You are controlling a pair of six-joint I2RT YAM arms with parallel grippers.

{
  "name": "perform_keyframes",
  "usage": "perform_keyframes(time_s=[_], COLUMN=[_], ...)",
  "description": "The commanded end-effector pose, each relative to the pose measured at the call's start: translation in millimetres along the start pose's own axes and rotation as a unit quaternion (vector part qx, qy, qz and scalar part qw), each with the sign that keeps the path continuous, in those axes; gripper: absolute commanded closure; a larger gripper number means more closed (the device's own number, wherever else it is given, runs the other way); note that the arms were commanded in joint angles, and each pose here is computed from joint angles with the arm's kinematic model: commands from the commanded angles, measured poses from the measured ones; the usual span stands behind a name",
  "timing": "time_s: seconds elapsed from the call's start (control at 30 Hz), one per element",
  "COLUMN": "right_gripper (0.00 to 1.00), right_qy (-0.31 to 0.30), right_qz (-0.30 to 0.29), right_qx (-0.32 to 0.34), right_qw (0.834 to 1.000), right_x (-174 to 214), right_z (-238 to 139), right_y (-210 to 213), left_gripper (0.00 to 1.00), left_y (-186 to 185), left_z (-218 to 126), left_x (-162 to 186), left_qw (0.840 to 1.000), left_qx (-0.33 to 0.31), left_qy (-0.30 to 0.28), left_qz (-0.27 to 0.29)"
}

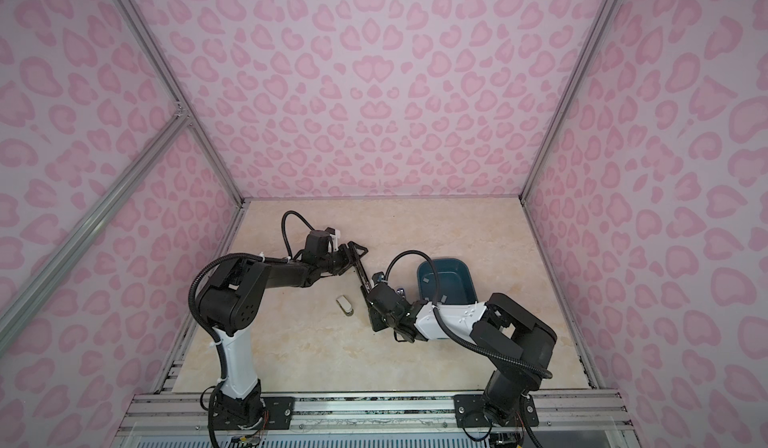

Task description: Load the staples into the stapler

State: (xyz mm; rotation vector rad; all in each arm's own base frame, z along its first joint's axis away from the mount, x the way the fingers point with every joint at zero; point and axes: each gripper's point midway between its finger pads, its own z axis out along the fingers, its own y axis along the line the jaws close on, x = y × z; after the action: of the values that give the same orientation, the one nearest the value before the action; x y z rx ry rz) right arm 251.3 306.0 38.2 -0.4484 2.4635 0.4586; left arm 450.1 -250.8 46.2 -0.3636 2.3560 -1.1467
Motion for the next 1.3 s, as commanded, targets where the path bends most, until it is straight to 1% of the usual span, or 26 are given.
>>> perform_keyframes(time_s=[0.0, 0.03, 0.07, 0.13, 0.3, 0.37, 0.5, 0.63, 0.77, 0.9, 1.07, 1.17, 1.23, 1.27], right_gripper=[1.00, 1.00, 1.00, 1.00, 1.00, 1.00, 1.00, 1.00, 1.00, 1.00, 1.00, 1.00, 1.00, 1.00], right_qy=[-0.026, -0.028, -0.027, -0.025, -0.031, -0.042, -0.063, -0.079, -0.090, -0.104, -0.121, -0.140, -0.156, -0.165], right_qz=[-0.011, -0.012, -0.013, -0.014, -0.026, -0.040, -0.072, -0.075, -0.075, -0.073, -0.075, -0.071, -0.069, -0.070], right_qx=[-0.025, -0.021, -0.017, -0.010, -0.005, -0.009, 0.005, 0.002, -0.006, -0.016, -0.005, 0.001, -0.004, -0.009], right_qw=[0.999, 0.999, 0.999, 1.000, 0.999, 0.998, 0.995, 0.994, 0.993, 0.992, 0.990, 0.988, 0.985, 0.984], right_x=[-8, -7, -6, -5, -4, -5, -3, -3, -4, -3, 2, 5, 6, 6], right_z=[-4, -5, -5, -5, -3, -4, -4, -4, -6, -8, -6, -8, -10, -12], right_y=[12, 10, 9, 6, 6, 8, 8, 6, 7, 9, -1, -7, -9, -8], left_gripper=[0.21, 0.22, 0.25, 0.28, 0.33, 0.40, 0.44, 0.53, 0.55, 0.56, 0.59, 0.60, 0.60, 0.60], left_y=[16, 15, 12, 4, -27, -39, -62, -77, -83, -87, -96, -97, -98, -98], left_z=[6, 6, 5, 0, -26, -34, -44, -51, -60, -73, -89, -94, -94, -93], left_x=[-4, -8, -12, -19, -38, -40, -27, -7, 13, 29, 56, 77, 91, 96], left_qw=[1.000, 1.000, 1.000, 1.000, 0.997, 0.993, 0.981, 0.967, 0.952, 0.931, 0.890, 0.868, 0.852, 0.847], left_qx=[-0.021, -0.018, -0.011, -0.008, 0.000, 0.009, 0.008, 0.019, 0.017, -0.005, -0.036, -0.044, -0.053, -0.054], left_qy=[0.004, 0.002, -0.001, -0.011, -0.049, -0.057, -0.075, -0.079, -0.086, -0.109, -0.146, -0.156, -0.158, -0.159], left_qz=[-0.019, -0.020, -0.018, -0.005, 0.064, 0.098, 0.179, 0.241, 0.294, 0.348, 0.430, 0.469, 0.496, 0.505])
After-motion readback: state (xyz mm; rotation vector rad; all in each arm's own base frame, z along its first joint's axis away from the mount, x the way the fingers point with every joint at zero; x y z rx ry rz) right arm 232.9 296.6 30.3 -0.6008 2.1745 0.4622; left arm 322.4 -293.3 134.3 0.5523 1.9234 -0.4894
